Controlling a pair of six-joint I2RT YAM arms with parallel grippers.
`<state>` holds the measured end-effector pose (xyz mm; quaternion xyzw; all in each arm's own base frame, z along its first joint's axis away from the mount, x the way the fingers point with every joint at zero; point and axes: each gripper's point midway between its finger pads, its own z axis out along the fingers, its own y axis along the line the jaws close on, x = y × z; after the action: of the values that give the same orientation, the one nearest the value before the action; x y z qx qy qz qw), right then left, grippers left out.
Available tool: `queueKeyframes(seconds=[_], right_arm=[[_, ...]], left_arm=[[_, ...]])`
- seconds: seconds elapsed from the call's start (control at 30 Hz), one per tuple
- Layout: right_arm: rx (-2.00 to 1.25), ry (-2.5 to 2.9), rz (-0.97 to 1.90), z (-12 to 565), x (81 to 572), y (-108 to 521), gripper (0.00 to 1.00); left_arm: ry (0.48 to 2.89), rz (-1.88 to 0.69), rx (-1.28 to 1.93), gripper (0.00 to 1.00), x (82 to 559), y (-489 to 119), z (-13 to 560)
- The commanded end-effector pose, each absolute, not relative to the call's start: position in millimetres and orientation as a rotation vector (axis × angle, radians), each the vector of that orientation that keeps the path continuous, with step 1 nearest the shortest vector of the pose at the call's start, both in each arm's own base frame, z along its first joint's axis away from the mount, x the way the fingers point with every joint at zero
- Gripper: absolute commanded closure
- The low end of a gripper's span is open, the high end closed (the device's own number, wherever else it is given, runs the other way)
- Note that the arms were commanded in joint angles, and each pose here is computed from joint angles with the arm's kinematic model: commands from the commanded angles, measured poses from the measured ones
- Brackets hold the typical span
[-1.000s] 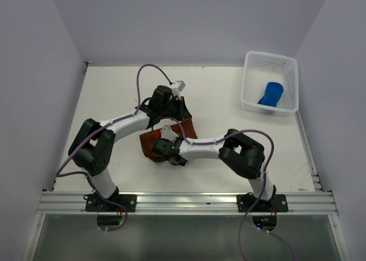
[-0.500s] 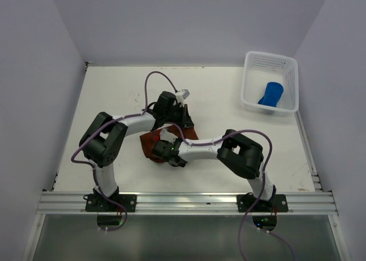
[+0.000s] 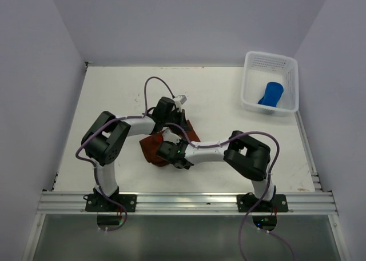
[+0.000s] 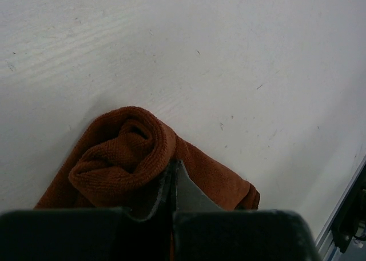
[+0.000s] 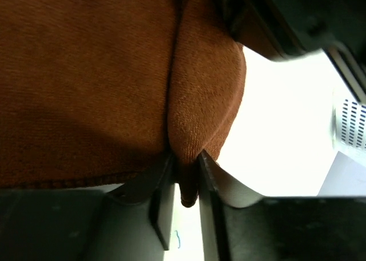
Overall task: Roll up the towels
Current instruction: Roll the towel
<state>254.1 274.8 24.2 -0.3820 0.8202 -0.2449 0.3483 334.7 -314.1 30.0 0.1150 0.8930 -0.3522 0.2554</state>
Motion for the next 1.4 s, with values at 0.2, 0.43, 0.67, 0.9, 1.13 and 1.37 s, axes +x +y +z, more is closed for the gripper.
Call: queueKeyframes(seconds=[0.2,0.43,0.67,0.9,1.13,1.37], right_arm=[[-0.605,2.137,-0.208,64,255,304,0.58],[-0.501,2.137,-0.092,84,255,304,0.52],[-0.421,2.181,0.024,87,251,294,0.48],[-0.242,2.344,0.455,76,248,284,0.49],[-0.147,2.361,0.613,78,253,267,0.41],[-0.103,2.42,0.653,57,259,260,0.39]], left_arm=[[2.516,-0.856,0.251,1.0,325,-284,-7],[2.517,-0.852,0.249,1.0,325,-283,-8],[2.513,-0.852,0.249,1.0,325,-283,-6],[2.487,-0.83,0.263,1.0,326,-280,-2],[2.469,-0.827,0.276,1.0,328,-279,4],[2.466,-0.823,0.285,1.0,327,-279,6]])
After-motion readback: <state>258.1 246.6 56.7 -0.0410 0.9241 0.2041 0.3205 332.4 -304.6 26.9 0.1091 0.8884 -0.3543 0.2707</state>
